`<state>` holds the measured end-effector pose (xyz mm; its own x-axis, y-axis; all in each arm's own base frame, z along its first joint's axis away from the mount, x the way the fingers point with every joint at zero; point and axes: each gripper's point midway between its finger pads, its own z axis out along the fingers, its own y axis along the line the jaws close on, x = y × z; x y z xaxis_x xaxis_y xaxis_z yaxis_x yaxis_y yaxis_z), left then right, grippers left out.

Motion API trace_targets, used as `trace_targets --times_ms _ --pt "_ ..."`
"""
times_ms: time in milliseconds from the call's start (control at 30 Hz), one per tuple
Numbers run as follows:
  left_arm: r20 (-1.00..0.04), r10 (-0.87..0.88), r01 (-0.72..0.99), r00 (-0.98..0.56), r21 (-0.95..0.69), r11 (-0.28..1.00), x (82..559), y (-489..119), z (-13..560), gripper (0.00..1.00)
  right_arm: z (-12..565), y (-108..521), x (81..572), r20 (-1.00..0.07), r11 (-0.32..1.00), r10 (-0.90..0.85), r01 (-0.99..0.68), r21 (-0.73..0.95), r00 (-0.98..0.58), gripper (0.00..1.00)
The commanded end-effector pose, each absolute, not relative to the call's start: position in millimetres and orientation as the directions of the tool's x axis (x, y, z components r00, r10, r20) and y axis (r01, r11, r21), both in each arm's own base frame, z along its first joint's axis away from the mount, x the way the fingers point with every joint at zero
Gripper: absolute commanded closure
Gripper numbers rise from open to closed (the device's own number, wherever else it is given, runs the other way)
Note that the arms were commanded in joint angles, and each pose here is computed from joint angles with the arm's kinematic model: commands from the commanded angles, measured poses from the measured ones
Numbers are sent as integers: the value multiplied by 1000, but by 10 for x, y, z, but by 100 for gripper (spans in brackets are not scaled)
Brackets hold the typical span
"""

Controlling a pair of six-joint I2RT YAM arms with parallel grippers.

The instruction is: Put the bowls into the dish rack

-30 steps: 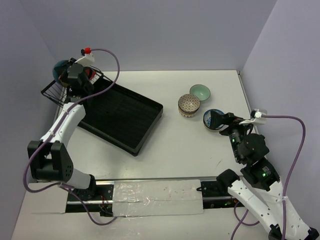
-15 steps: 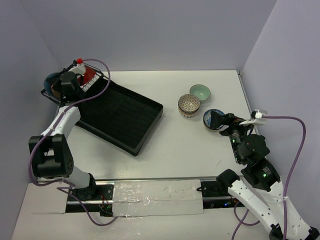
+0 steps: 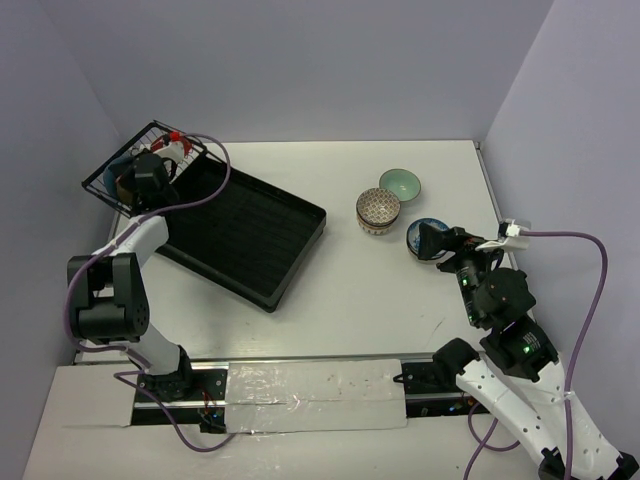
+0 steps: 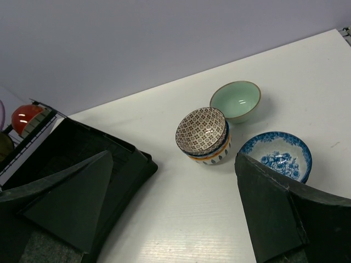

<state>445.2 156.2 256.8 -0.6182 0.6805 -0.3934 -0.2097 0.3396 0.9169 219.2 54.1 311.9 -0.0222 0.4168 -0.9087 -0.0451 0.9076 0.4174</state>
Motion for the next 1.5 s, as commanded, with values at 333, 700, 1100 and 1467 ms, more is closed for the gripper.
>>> trace_targets --times_ms 333,700,1100,1467 --pt "-411 706 -272 -577 912 308 4338 1438 2750 98 3222 573 2185 -898 896 440 -79 438 12 0" --pt "-411 718 -215 -562 911 352 4284 1104 2563 96 3254 581 2163 -893 890 450 -94 446 19 0" --pt "-445 700 -151 -558 884 441 4264 851 2270 87 3263 588 2149 -891 887 454 -103 450 20 0" --pt "-451 673 -92 -586 863 497 4334 627 2035 83 3261 581 2157 -892 888 453 -97 449 20 0"
